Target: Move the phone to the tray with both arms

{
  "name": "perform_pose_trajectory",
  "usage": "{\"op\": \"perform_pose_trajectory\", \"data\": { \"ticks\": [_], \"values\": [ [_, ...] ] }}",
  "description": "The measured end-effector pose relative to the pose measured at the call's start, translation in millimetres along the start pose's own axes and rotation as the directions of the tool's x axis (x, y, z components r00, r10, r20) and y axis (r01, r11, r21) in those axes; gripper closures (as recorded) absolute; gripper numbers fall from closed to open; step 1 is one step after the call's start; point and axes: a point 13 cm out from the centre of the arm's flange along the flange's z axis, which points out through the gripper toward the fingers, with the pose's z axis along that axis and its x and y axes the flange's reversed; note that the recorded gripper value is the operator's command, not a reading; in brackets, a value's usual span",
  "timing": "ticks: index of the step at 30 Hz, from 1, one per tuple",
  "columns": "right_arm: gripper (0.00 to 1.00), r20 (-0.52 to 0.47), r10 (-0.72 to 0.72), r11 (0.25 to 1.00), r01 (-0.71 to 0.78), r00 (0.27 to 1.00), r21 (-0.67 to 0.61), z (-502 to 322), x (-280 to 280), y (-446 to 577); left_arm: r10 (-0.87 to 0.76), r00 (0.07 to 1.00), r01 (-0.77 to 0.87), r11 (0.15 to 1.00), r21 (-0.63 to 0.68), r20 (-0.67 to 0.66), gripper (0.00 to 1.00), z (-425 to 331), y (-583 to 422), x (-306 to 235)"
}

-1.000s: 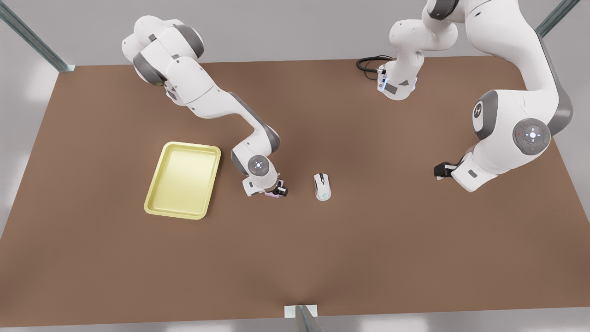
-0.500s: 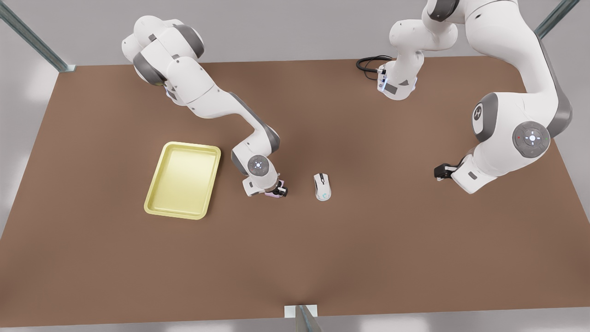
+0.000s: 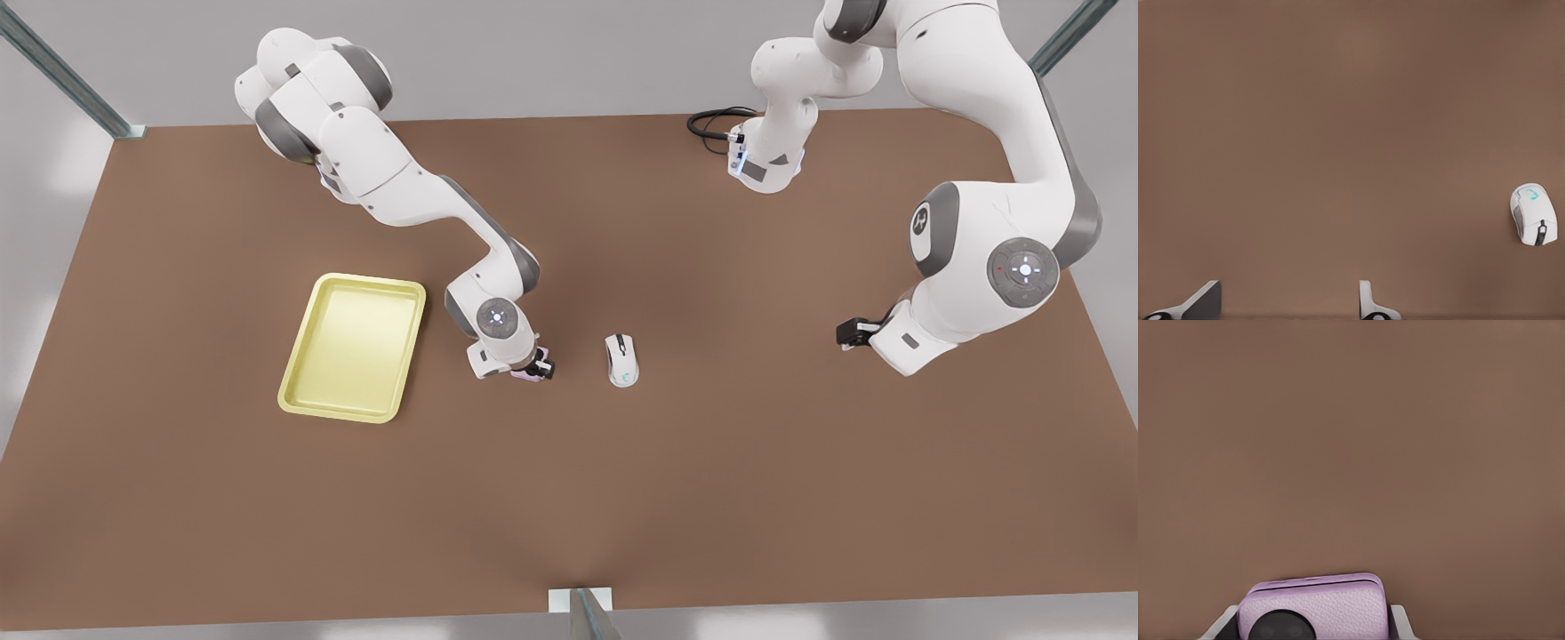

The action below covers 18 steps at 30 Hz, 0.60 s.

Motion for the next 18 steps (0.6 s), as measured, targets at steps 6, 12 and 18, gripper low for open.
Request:
{"op": "perform_pose_trajectory", "data": {
  "ticks": [6,12,18],
  "values": [
    [0.26,0.022,0.02,1.0,-0.019,1.0,-0.023,-32,-22,-4,-0.001,1.0,0.001,1.0,0.0,0.0,0.0,0,0,0],
    [0.26,0.018,0.125,0.992,-0.126,0.992,0.032,-84,-88,-116,-0.003,1.0,0.003,1.0,0.0,0.0,0.0,0,-1,0],
    [0.26,-0.037,0.205,0.971,-0.199,0.978,0.133,-95,-89,-318,-0.005,1.0,0.005,1.0,0.001,0.0,0.0,0,-1,0]
  ]
}}
